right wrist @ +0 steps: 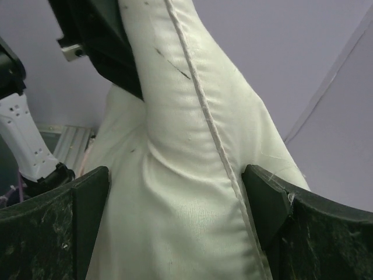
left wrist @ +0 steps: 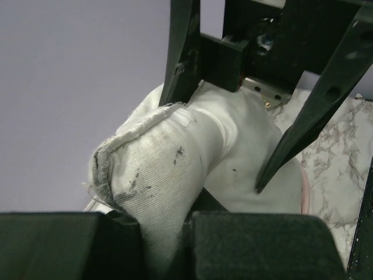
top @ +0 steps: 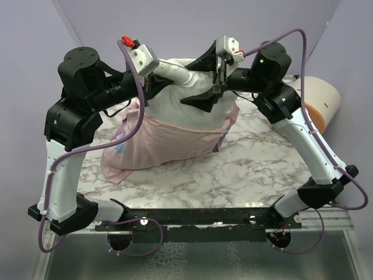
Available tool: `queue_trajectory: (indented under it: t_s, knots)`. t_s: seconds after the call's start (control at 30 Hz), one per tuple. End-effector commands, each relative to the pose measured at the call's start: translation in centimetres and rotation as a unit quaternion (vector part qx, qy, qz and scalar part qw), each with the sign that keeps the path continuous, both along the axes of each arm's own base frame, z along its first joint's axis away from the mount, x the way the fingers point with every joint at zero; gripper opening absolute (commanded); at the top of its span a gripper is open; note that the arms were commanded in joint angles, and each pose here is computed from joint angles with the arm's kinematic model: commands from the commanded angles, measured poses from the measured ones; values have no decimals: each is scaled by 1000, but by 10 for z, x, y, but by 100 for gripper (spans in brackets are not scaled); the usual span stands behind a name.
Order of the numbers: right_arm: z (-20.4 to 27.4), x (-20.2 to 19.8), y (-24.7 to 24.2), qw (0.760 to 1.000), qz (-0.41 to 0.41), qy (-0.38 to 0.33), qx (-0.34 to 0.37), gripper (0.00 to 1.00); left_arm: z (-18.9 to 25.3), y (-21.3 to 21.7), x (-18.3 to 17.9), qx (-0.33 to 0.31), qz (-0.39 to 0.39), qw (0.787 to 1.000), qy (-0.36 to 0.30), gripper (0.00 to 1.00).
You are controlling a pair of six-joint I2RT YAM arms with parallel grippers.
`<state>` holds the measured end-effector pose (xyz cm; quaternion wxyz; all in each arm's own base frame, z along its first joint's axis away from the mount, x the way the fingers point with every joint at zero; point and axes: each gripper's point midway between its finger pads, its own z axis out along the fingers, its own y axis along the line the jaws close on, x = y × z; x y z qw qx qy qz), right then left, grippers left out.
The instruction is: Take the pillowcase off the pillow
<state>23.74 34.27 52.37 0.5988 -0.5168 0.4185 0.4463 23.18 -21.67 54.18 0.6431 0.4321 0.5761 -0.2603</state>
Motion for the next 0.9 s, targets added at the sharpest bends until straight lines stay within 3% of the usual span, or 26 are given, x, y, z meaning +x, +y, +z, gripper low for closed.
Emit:
queue_trajectory:
  t_s: [0.0,0.1,0.17,0.27,0.3,0.33,0.4,0.43,0.47,0.63,0.87]
  knots:
    - [-53,43,14,992,-92,31,-79,97,28,0,-14,-20,-21,999,-45,0]
    - [-56,59,14,989,-129,32,-67,83,34,0,-18,-26,-26,998,-49,0]
    - [-42,60,14,990,-137,21,-31,65,36,1,-21,-28,-28,998,-52,0]
    - [-17,64,10,988,-155,15,7,29,39,4,-21,-30,-20,998,-54,0]
    - [-7,66,8,986,-167,11,22,12,40,6,-20,-30,-13,998,-56,5]
    - [5,68,3,983,-181,6,42,2,38,7,-17,-27,-5,998,-57,18]
    - [29,64,-7,977,-194,-9,90,1,30,14,-6,-11,26,998,-57,59]
    - [40,59,-13,974,-192,-23,115,1,23,19,1,2,46,997,-55,71]
    - [48,54,-17,972,-190,-32,136,1,14,24,8,19,66,996,-52,75]
    - [63,46,-28,969,-180,-39,165,1,-59,62,45,155,171,972,-32,80]
    - [49,43,-31,970,-183,-44,152,1,-113,81,25,227,142,964,-1,79]
